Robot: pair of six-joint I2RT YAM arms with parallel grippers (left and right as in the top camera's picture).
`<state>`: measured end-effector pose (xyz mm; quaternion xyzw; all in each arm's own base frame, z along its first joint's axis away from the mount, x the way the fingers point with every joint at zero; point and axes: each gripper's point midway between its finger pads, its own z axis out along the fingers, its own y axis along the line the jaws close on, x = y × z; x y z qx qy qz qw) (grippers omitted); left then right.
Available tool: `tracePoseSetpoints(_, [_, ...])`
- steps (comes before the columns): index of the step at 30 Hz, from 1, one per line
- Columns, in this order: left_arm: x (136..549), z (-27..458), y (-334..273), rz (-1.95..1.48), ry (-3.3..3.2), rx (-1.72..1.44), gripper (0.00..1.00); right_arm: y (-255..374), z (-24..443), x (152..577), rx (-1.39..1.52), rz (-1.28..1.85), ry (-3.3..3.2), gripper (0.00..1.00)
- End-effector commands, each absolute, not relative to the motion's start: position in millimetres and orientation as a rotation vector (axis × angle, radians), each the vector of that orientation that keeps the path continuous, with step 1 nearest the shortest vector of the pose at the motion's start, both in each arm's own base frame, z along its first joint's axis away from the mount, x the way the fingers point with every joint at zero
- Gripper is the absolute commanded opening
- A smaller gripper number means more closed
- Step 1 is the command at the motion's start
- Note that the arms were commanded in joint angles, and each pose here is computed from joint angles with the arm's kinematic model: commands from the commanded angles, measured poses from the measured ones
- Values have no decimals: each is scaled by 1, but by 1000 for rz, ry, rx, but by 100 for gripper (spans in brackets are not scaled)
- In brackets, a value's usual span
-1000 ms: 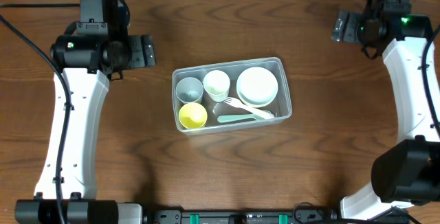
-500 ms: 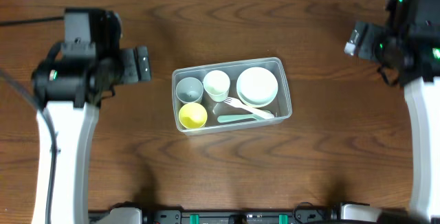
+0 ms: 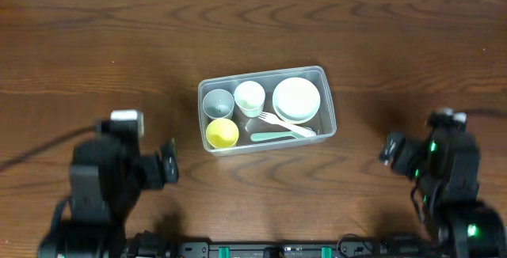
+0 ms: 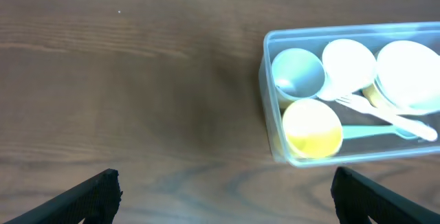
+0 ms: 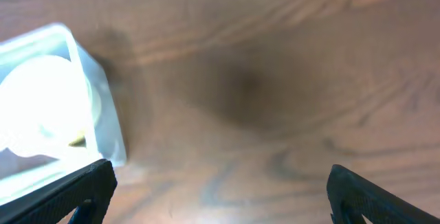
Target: Pack container
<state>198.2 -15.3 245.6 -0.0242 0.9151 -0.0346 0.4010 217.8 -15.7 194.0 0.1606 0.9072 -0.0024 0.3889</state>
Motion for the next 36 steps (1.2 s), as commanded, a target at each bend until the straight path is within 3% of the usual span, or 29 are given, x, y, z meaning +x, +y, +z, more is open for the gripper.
tracePoseSetpoints(1, [181, 236, -14, -112, 2263, -92, 98, -19, 179, 202, 445, -10, 2265, 99])
tracePoseSetpoints(32, [171, 228, -13, -116, 2236, -92, 98, -1, 177, 190, 387, 127, 2243, 99])
tracePoseSetpoints(36, [171, 228, -13, -116, 2236, -92, 98, 4, 186, 196, 246, 121, 2156, 99])
